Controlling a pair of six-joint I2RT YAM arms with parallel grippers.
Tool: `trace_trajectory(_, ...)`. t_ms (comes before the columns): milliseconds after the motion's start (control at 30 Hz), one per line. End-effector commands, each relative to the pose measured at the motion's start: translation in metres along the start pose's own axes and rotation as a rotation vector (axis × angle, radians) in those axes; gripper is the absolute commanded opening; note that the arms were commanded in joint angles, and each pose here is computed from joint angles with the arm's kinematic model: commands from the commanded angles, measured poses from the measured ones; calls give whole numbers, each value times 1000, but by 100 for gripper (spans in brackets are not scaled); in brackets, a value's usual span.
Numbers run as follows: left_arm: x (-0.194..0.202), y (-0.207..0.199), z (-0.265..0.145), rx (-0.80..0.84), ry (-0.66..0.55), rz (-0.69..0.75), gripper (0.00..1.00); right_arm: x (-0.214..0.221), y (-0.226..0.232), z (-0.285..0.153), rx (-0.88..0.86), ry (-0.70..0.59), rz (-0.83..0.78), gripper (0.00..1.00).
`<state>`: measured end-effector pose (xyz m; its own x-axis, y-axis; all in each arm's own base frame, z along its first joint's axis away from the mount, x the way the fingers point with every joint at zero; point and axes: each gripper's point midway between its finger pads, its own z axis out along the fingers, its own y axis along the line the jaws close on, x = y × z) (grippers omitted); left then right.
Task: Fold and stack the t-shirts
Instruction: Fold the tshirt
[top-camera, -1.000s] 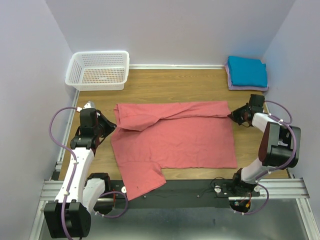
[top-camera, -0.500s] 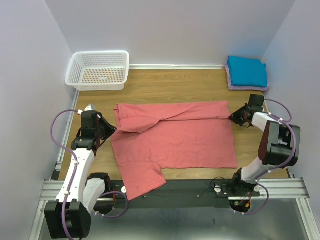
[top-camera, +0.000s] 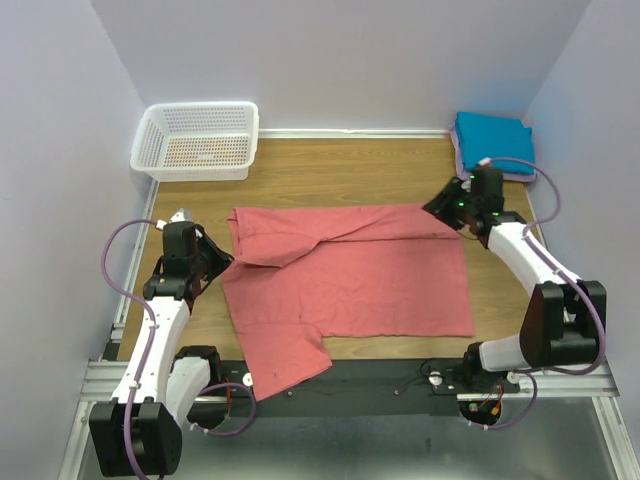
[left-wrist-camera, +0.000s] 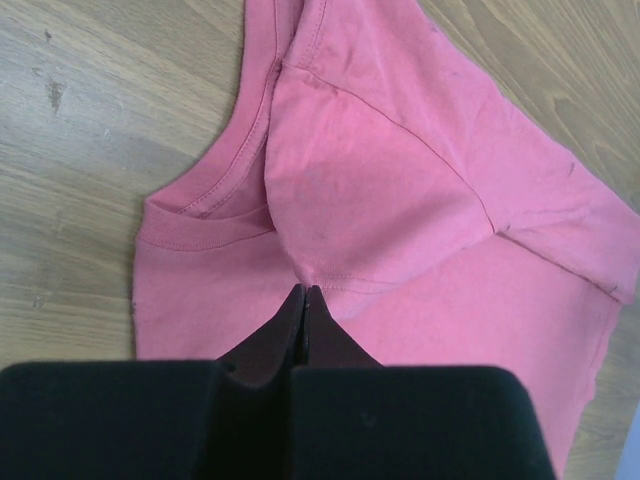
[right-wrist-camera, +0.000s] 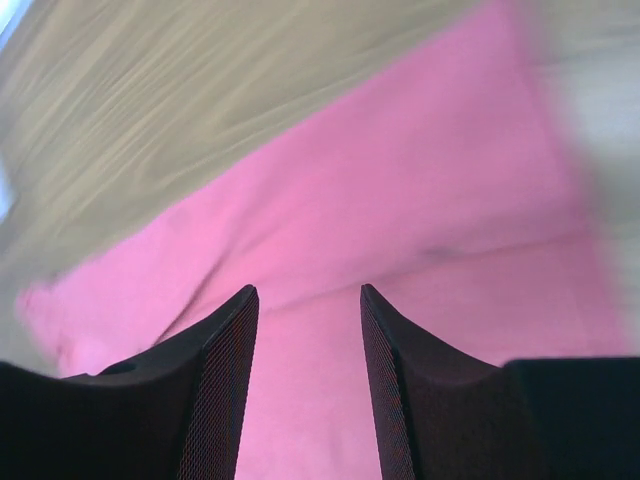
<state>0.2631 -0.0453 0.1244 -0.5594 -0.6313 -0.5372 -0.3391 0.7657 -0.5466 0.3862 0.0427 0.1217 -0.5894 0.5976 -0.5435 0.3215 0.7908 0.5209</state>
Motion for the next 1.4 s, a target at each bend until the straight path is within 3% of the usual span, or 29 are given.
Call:
trace_trajectory(0, 4, -5, 3, 33, 18, 19, 0, 45, 77, -12, -257, 88, -189, 53)
trace_trajectory(167, -7, -13, 7, 48, 4, 33, 0, 111, 147, -16, -572, 178, -271, 53)
trace_trajectory(367, -31, -23, 24, 44, -31, 56, 0, 176, 194, -8, -768, 271, -390, 57)
trace_trajectory(567, -65, -44, 56, 63, -66, 62, 0, 226, 220, 7, -785, 311, -555, 57)
trace_trajectory(800, -110, -67, 101, 56, -90, 88, 0, 259, 235, 31, -682, 248, -820, 56)
trace_trajectory(1033, -125, -71, 133, 27, -78, 99, 0, 283, 249, 42, -636, 173, -1089, 50)
trace_trajectory(1367, -122, -63, 151, 0, -47, 111, 0, 297, 258, 72, -526, 80, -1250, 47)
